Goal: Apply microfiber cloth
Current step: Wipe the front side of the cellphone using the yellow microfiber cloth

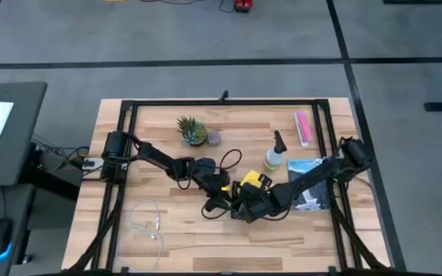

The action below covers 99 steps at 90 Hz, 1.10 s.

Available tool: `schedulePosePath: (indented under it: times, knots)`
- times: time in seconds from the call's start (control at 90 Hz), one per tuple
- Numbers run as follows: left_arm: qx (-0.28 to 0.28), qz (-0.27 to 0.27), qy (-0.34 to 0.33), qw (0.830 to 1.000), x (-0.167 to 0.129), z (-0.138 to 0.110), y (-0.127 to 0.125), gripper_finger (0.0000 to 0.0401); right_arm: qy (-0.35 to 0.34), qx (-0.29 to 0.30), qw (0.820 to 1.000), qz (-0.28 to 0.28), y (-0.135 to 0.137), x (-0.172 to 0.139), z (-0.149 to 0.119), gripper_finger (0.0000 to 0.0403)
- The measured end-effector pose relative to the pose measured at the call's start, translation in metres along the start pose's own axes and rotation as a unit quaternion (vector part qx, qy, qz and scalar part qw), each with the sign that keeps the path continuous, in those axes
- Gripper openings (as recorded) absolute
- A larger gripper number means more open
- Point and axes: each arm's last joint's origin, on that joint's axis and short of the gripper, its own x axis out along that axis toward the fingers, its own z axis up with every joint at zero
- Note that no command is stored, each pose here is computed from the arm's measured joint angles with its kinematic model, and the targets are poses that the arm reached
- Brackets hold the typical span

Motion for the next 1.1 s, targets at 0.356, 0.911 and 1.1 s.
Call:
schedulePosePath:
  times: [0.356, 0.911, 1.1]
  knots:
    - [-0.026, 0.051, -0.036, 0.998, -0.003, 0.004, 0.008, 0.0219, 0.014, -0.006, 0.999, 0.038, 0.007, 0.006, -0.002, 0.0]
    - [-0.03, 0.065, -0.028, 0.997, -0.003, 0.003, 0.01, 0.0219, -0.011, -0.025, 0.999, 0.032, 0.011, -0.005, -0.005, 0.0]
    - [-0.031, 0.066, -0.026, 0.997, -0.003, 0.002, 0.01, 0.0219, -0.018, -0.006, 1.0, 0.006, 0.006, -0.031, -0.009, 0.0]
